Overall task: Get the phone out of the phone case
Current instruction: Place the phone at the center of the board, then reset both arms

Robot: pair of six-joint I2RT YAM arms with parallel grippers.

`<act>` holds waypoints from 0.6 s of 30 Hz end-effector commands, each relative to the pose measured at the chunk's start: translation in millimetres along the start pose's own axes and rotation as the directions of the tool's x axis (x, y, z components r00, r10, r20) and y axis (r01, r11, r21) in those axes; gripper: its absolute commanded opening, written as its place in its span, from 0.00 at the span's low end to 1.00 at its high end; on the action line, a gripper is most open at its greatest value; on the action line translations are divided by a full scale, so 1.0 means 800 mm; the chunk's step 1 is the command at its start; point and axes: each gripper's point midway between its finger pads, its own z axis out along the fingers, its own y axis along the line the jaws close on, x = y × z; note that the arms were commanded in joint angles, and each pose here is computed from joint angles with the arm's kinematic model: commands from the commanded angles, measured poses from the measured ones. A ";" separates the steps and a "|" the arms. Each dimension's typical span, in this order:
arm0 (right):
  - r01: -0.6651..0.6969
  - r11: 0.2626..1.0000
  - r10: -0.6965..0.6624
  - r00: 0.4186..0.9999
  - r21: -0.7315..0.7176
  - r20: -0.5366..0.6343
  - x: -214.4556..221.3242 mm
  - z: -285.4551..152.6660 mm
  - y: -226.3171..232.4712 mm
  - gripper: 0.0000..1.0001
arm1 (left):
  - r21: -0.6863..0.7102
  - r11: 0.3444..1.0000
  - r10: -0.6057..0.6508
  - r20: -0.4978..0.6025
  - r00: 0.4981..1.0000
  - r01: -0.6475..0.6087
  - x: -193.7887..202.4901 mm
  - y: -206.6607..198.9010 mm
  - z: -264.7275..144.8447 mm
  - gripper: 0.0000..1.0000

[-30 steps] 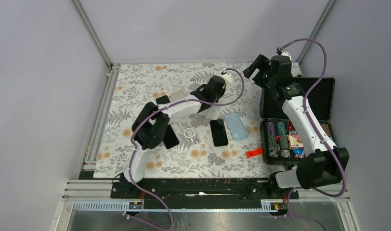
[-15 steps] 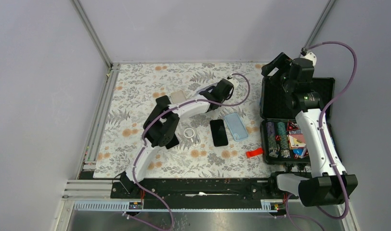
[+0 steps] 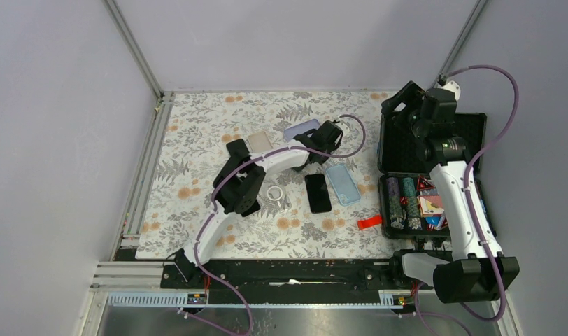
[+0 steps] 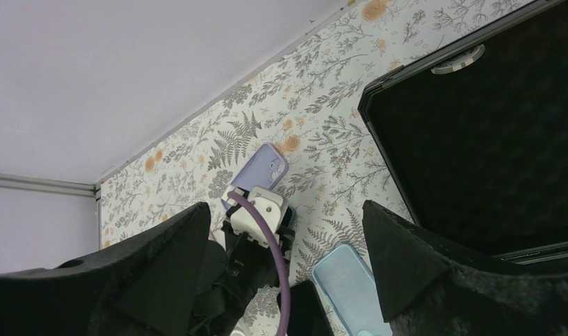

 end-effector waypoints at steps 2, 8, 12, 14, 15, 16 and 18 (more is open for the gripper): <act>-0.003 1.000 0.003 0.999 -0.006 0.051 -0.015 -0.015 -0.004 0.86 | 0.113 0.986 -0.144 0.235 0.961 0.120 -0.094 0.014 -0.092 0.52; 0.026 1.000 -0.025 0.999 -0.015 0.046 -0.007 -0.025 -0.009 0.87 | 0.238 0.941 -0.325 0.431 0.842 0.241 -0.140 0.041 -0.219 0.93; 0.059 0.998 -0.056 0.996 -0.037 0.073 -0.004 -0.036 -0.012 0.88 | 0.286 0.897 -0.442 0.546 0.712 0.337 -0.130 0.074 -0.312 0.99; 0.065 0.996 -0.059 0.993 -0.055 0.103 -0.007 -0.050 -0.011 0.88 | 0.292 0.871 -0.489 0.601 0.632 0.396 -0.111 0.098 -0.359 0.99; 0.070 0.996 -0.063 0.991 -0.060 0.115 -0.008 -0.056 -0.012 0.88 | 0.293 0.856 -0.508 0.628 0.589 0.426 -0.098 0.111 -0.384 0.99; 0.075 0.995 -0.066 0.989 -0.066 0.129 -0.010 -0.064 -0.012 0.88 | 0.294 0.844 -0.522 0.647 0.556 0.449 -0.080 0.121 -0.405 0.99; 0.087 0.994 -0.074 0.984 -0.071 0.164 -0.015 -0.080 -0.013 0.88 | 0.290 0.818 -0.541 0.681 0.493 0.497 -0.043 0.140 -0.443 0.99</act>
